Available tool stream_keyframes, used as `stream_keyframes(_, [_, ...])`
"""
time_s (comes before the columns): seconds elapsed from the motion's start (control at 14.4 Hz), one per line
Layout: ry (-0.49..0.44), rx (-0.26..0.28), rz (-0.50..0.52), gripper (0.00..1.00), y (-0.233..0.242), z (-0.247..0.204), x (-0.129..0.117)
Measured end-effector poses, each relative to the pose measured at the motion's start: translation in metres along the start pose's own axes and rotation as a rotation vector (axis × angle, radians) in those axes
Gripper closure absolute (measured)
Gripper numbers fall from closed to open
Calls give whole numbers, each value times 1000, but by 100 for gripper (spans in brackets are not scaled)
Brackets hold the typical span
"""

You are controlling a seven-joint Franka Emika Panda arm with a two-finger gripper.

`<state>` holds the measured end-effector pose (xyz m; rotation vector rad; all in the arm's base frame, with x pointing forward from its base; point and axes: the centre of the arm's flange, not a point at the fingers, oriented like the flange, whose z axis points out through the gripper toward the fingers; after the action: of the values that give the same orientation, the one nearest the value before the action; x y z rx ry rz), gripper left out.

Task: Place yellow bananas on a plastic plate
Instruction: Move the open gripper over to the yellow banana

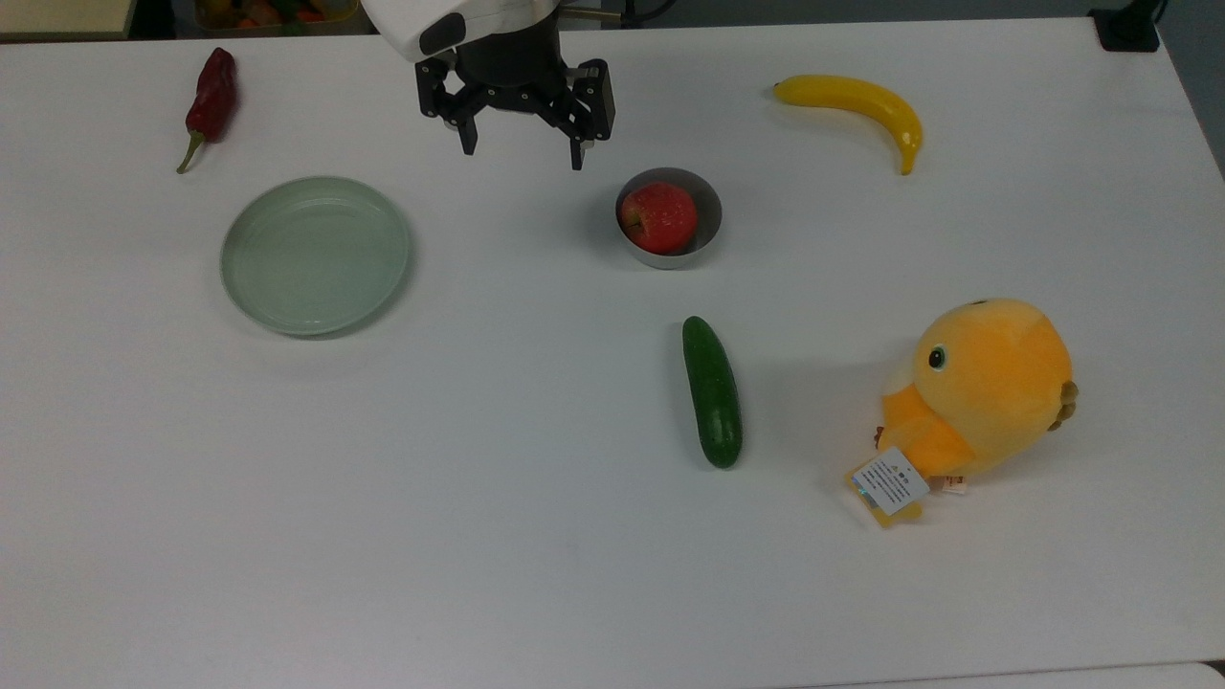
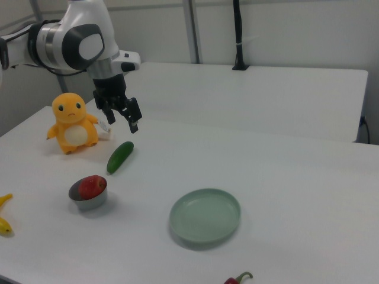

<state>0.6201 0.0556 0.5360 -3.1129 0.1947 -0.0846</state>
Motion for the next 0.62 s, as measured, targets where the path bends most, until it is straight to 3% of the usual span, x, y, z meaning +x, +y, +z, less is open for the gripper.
stream_keyframes(0.62, [22, 3, 1, 0, 29, -9, 11])
